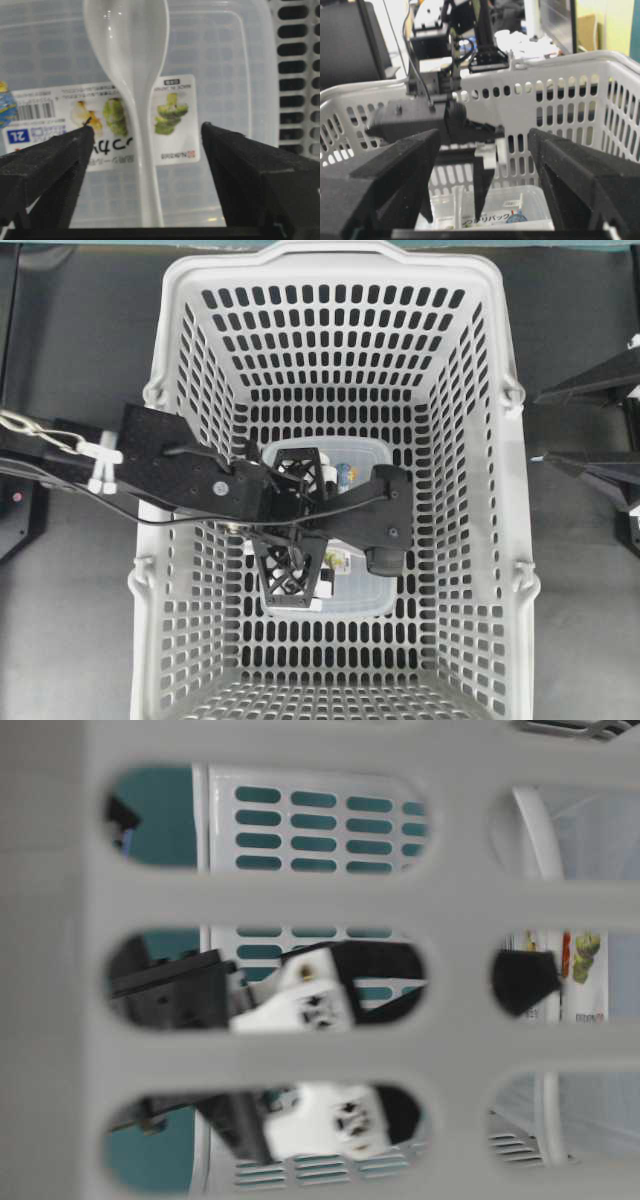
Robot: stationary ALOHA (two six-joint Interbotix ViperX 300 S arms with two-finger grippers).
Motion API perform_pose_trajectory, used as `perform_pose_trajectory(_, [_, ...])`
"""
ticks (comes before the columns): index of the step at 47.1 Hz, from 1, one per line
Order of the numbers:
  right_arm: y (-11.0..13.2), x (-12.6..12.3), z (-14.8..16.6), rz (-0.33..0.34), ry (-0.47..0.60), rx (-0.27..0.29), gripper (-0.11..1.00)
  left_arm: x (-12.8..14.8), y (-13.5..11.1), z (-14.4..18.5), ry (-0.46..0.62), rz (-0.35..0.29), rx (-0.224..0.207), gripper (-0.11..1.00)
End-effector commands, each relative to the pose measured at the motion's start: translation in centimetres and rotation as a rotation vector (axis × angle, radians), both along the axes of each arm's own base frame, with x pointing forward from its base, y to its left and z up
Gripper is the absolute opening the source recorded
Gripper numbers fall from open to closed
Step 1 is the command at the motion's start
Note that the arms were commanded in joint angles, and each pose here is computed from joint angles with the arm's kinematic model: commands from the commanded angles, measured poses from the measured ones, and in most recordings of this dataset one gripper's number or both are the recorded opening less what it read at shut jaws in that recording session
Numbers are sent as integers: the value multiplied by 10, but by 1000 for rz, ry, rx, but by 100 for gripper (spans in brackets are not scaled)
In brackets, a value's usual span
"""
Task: Pick up the chinese spoon from the shopping basket with the left arm.
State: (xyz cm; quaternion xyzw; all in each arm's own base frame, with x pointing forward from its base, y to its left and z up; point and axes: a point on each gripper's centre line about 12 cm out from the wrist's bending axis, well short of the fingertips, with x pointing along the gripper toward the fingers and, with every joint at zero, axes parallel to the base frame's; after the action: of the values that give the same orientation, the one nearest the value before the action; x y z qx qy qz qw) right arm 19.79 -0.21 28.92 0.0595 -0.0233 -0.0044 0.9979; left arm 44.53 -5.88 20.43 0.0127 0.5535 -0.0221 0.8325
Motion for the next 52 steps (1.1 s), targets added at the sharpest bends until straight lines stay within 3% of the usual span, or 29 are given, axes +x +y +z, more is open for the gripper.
perform_pose_trajectory(1, [0, 1, 5, -2, -12, 1, 69, 2, 0, -6, 6, 1, 2, 83])
perform_pose_trajectory(10, [0, 1, 4, -2, -11, 1, 68, 1, -1, -21, 40, 6, 3, 81])
perform_pose_trajectory(14, [-1, 1, 3, -3, -8, 1, 68, 1, 0, -20, 35, 6, 5, 74])
perform_pose_trajectory(26, [-1, 1, 2, -4, -5, 6, 68, 4, 0, -7, 3, -1, 2, 12])
perform_pose_trajectory(37, [0, 1, 1, -2, -5, 6, 68, 7, 2, 46, -83, 4, -7, 13])
perform_pose_trajectory(52, [0, 1, 1, -2, -6, 8, 68, 0, 4, 149, -85, 12, -3, 13])
